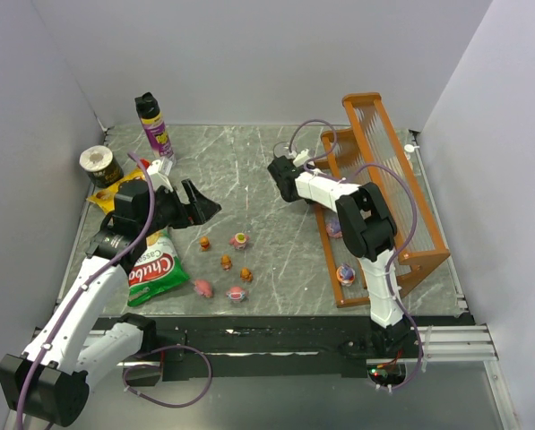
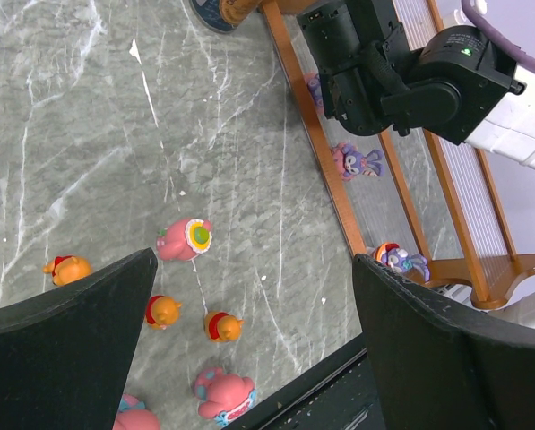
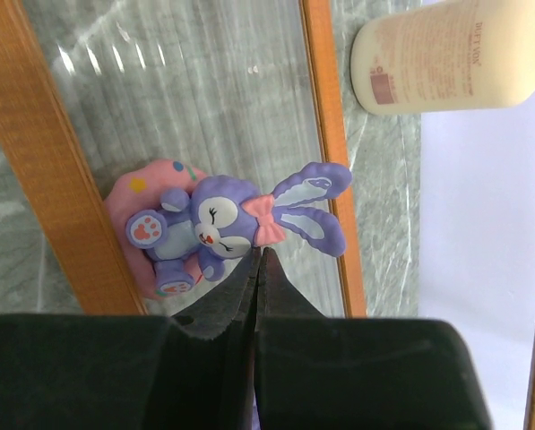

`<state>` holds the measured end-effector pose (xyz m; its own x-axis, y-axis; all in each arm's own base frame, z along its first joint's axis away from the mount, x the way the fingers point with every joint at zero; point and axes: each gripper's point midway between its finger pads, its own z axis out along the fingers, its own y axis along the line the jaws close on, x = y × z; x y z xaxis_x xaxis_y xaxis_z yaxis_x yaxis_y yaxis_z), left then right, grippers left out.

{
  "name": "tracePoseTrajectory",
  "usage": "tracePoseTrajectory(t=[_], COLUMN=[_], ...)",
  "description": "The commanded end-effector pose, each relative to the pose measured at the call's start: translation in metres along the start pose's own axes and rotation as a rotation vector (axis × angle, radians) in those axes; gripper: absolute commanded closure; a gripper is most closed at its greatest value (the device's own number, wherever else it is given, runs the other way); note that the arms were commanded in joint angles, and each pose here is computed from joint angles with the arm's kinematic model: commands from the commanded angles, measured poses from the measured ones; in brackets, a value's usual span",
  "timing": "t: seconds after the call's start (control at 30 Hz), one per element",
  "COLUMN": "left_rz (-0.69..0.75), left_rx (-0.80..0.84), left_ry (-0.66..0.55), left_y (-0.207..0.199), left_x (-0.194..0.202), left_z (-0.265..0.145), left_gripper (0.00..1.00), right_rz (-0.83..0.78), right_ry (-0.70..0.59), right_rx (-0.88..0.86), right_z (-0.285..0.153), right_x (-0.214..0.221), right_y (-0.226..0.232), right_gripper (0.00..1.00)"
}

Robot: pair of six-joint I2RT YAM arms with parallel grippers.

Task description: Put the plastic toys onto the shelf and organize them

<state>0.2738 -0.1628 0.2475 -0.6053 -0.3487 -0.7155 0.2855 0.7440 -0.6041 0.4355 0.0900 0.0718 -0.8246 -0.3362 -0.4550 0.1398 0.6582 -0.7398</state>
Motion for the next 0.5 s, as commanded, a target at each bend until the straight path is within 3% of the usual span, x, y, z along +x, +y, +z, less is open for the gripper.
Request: tracePoseTrajectory(t=[0.0,0.4,0.47], left_rz=[0.015,0.015,0.014], left_rx=[0.035,0.026,0.016], left_ry=[-0.027,-0.035,-0.042], left_y=[-0.007,-0.006,-0.004], left_x=[-0.008,-0.009,-0.01], left_z=[-0.002,-0.003,-0.003], left_gripper=[0.04,0.04,0.04], right_rz=[0.058,0.151,0.161], right_ry=[-0.023,-0.085,-0.125], right_rx=[0.005,-0.095,-0.139], right_z=[-0.006,-0.062,-0.082], right_x=[-0.013,-0.028,-0.035], right_y=[-0.003,-0.019,-0.02], right_gripper=[1.0,1.0,0.96])
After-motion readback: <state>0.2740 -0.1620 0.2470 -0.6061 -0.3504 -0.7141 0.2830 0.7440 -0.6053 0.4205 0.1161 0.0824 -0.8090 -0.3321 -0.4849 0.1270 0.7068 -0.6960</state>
